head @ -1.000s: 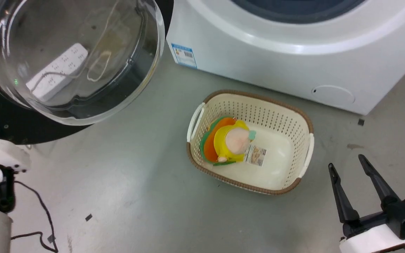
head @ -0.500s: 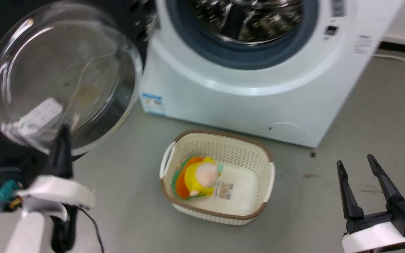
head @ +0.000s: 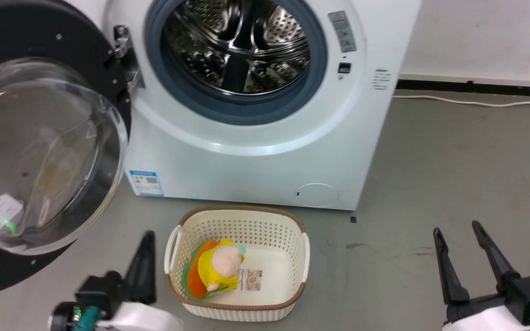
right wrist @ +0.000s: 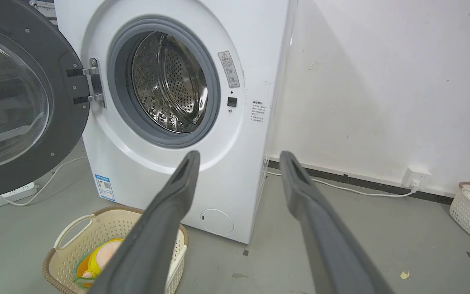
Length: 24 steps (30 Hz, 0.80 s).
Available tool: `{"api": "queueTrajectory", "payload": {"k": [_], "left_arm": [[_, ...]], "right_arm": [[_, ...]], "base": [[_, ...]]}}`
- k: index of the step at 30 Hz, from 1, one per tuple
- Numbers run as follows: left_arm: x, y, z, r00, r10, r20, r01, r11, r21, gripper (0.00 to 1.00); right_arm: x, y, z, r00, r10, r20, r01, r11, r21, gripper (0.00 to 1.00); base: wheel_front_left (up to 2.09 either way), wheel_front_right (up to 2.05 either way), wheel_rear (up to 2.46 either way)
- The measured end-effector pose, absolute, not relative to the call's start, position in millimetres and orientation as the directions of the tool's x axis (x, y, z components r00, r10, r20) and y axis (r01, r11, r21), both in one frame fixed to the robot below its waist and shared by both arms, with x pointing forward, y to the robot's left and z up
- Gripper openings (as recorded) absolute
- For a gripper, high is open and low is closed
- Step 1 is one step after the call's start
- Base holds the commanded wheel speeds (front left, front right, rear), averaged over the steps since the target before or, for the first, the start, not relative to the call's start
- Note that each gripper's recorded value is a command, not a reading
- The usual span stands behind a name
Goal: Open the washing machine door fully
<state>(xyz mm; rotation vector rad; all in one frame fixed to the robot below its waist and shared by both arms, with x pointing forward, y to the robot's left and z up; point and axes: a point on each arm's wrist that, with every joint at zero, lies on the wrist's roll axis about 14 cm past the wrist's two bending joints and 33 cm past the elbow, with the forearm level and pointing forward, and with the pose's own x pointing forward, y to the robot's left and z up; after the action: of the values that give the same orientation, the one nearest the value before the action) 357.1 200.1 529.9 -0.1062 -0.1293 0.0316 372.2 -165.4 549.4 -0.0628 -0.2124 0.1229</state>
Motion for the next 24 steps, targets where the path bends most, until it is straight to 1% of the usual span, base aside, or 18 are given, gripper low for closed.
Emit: {"api": "queueTrajectory", "payload": {"k": [2, 4, 7, 13, 24], "left_arm": [[354.9, 188.3, 525.4, 0.993, 0.015, 0.116, -0.004, 0.995, -0.097, 0.00], [353.1, 182.5, 520.0, 0.995, 0.011, 0.102, -0.001, 0.995, -0.096, 1.00], [350.6, 174.2, 509.8, 0.997, -0.012, 0.074, 0.016, 0.998, -0.062, 1.00], [349.8, 164.5, 508.9, 0.997, -0.028, 0.076, 0.032, 0.998, -0.050, 1.00], [350.1, 162.9, 513.2, 0.995, -0.027, 0.091, 0.033, 0.998, -0.060, 1.00]], "right_arm": [[367.2, -170.8, 547.5, 0.973, 0.111, 0.202, -0.100, 0.993, -0.061, 1.00], [362.0, -175.6, 541.8, 0.978, 0.096, 0.185, -0.088, 0.995, -0.051, 1.00], [357.0, -178.0, 533.9, 0.983, 0.088, 0.162, -0.082, 0.996, -0.046, 1.00], [355.0, -178.6, 527.7, 0.986, 0.085, 0.144, -0.081, 0.996, -0.036, 1.00], [354.6, -177.2, 521.9, 0.988, 0.087, 0.126, -0.085, 0.996, -0.022, 1.00]], "base": [[0.00, 0.00, 0.00], [0.00, 0.00, 0.00], [0.00, 0.00, 0.00], [0.00, 0.00, 0.00], [0.00, 0.00, 0.00]]}}
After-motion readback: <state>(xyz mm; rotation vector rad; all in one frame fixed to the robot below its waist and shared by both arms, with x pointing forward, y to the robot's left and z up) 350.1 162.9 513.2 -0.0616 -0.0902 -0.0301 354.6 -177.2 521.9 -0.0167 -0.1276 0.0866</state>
